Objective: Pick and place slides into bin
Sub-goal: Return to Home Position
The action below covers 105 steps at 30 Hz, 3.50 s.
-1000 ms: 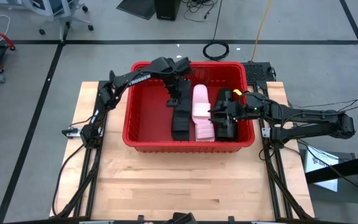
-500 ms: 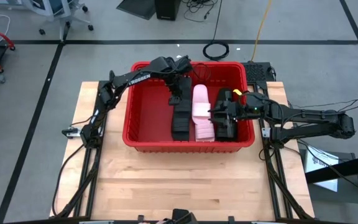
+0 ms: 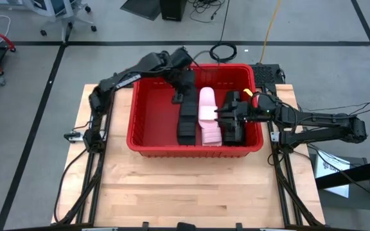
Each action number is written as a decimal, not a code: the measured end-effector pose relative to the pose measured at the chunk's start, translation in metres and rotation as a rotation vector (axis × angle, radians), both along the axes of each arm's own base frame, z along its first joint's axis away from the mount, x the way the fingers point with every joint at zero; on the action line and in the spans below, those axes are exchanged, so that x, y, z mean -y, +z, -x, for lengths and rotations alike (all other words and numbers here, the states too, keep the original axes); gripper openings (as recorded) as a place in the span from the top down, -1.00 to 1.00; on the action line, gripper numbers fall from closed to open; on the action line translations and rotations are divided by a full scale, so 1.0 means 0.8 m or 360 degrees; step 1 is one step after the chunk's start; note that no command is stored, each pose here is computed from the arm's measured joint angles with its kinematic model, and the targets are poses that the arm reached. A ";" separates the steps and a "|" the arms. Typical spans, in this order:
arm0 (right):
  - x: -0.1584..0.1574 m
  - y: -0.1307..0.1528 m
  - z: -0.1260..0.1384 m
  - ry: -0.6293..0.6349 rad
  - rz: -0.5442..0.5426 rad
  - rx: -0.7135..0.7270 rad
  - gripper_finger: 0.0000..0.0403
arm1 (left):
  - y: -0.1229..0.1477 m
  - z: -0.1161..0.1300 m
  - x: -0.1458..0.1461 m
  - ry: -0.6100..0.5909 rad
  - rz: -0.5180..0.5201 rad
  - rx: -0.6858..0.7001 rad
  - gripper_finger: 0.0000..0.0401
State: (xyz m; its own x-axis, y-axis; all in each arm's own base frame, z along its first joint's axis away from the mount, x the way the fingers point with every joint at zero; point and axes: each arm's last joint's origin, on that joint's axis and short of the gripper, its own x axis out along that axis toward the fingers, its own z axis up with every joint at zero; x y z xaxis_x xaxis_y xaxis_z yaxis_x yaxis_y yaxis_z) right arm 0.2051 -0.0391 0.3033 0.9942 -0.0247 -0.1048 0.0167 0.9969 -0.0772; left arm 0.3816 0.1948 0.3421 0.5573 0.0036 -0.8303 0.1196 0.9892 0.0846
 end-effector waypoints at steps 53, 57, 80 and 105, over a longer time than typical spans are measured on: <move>-0.010 0.016 0.008 0.0264 -0.0739 0.0108 0.25 | 0.062 0.186 0.254 -0.0265 0.0106 0.1090 0.30; -0.012 0.013 0.009 0.0326 -0.0749 0.0089 0.25 | 0.033 0.201 0.262 -0.0297 0.0156 0.1164 0.30; -0.027 0.042 0.062 0.0609 -0.0641 0.0307 0.25 | -0.018 0.298 0.278 -0.0428 0.0207 0.1627 0.30; -0.048 0.001 0.164 0.0764 -0.0374 0.1008 0.25 | -0.048 0.320 0.260 -0.0175 0.0087 0.1970 0.30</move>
